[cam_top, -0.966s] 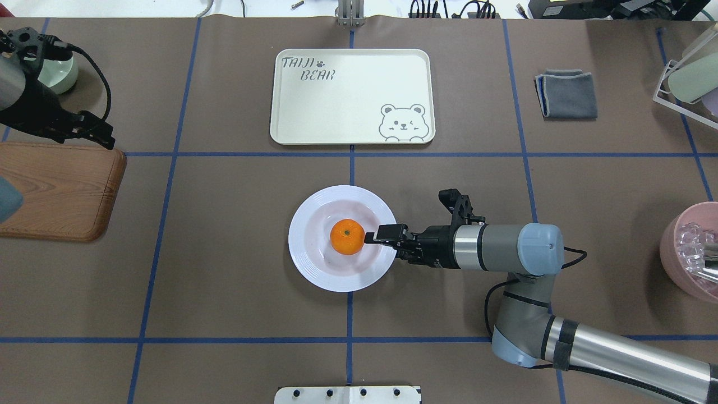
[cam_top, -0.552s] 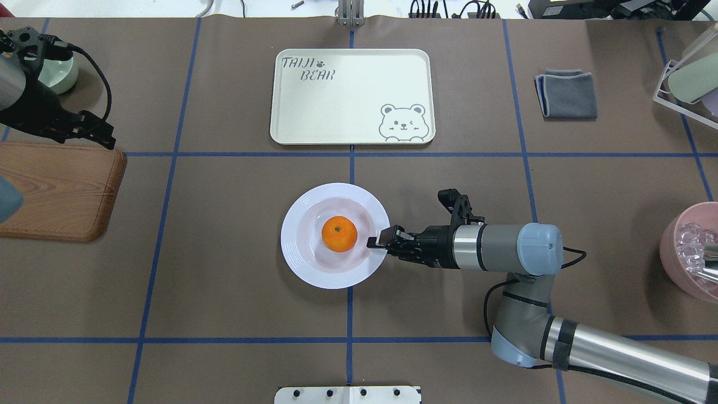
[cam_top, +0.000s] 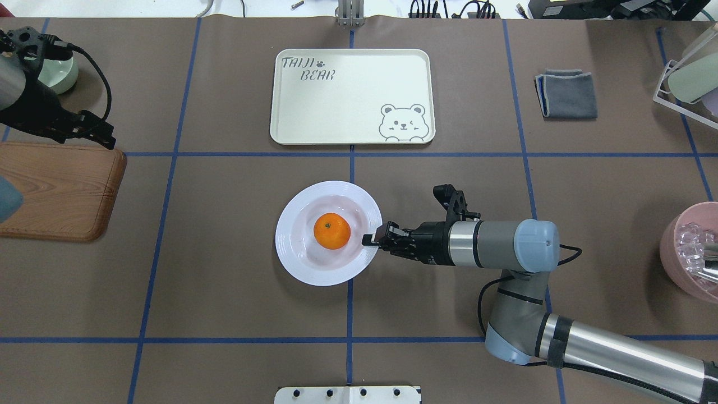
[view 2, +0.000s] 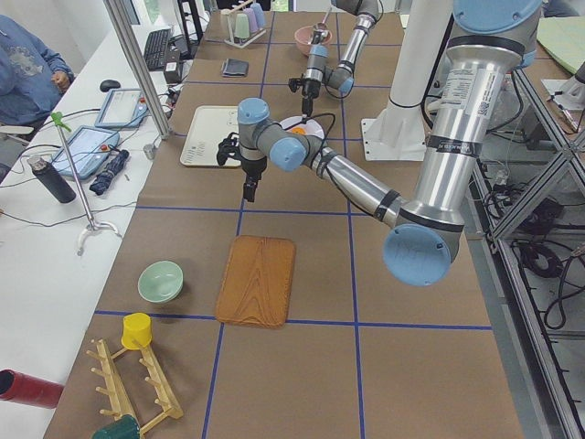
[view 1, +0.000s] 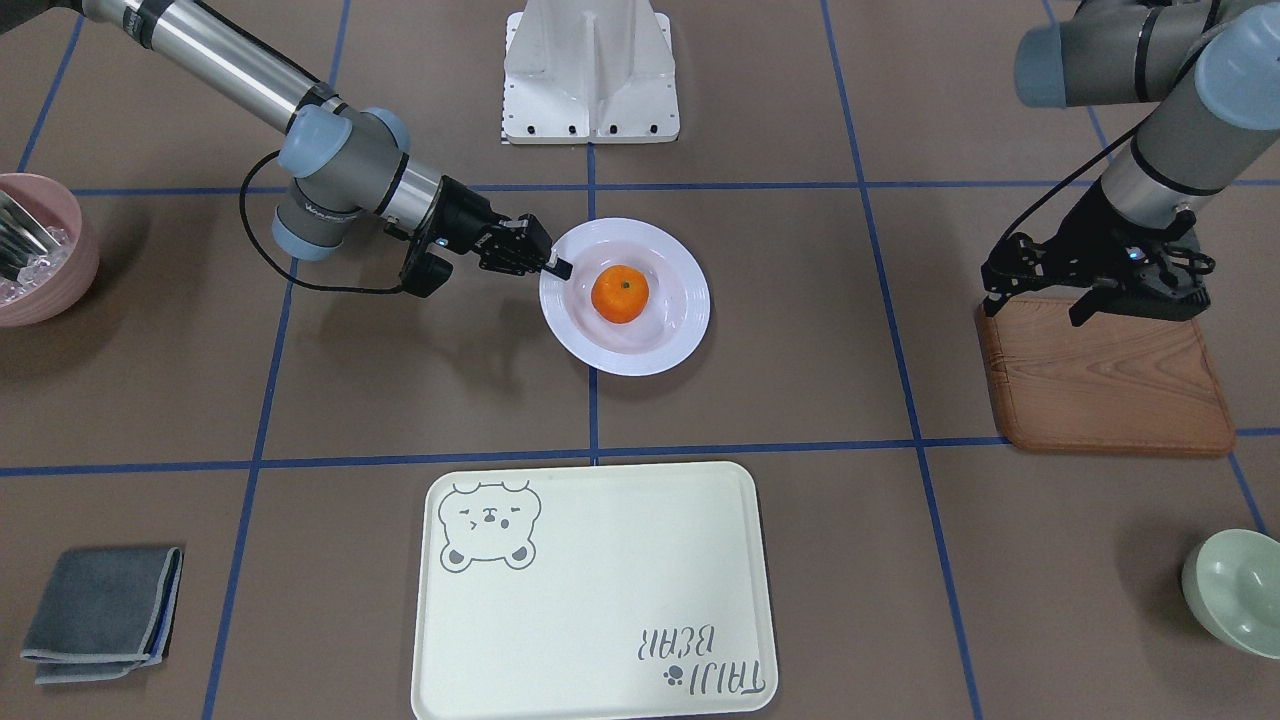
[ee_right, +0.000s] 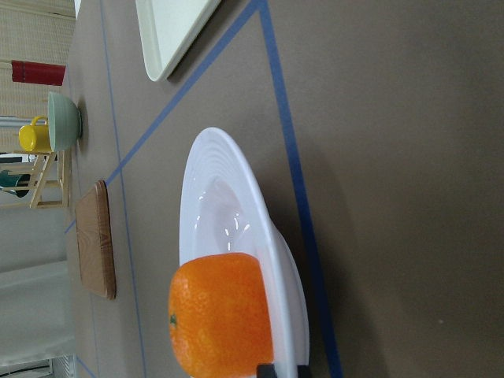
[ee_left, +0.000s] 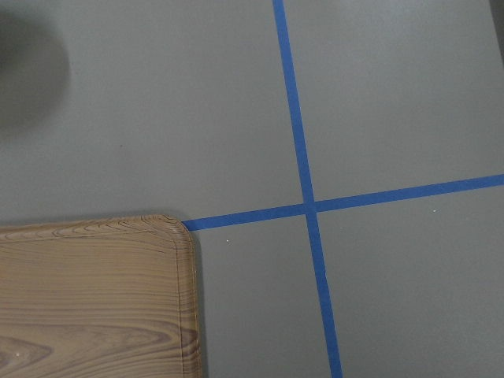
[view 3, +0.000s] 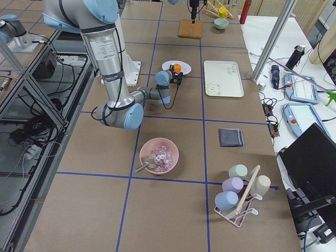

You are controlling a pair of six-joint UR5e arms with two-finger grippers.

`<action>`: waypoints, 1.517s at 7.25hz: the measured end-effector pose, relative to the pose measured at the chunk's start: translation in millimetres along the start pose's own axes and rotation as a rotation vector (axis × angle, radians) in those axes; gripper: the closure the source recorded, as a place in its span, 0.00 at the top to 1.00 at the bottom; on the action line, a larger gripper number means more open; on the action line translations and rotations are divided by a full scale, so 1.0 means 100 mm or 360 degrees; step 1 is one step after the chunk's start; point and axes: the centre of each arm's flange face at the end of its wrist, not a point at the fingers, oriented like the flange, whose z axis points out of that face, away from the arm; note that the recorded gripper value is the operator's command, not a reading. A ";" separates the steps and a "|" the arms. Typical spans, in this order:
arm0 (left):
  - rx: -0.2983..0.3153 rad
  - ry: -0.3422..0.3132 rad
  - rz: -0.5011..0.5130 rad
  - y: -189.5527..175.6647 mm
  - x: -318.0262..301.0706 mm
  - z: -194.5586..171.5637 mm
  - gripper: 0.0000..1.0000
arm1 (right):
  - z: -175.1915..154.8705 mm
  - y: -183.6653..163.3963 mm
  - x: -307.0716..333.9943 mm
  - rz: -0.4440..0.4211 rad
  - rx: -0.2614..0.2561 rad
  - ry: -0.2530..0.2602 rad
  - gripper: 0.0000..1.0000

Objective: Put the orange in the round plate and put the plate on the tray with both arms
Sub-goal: 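Carry the plate with the right gripper onto the bear-print tray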

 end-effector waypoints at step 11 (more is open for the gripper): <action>0.0070 -0.0006 -0.0044 -0.04 -0.13 -0.32 0.98 | 0.26 -1.02 -0.62 0.0323 0.0655 -0.0197 0.00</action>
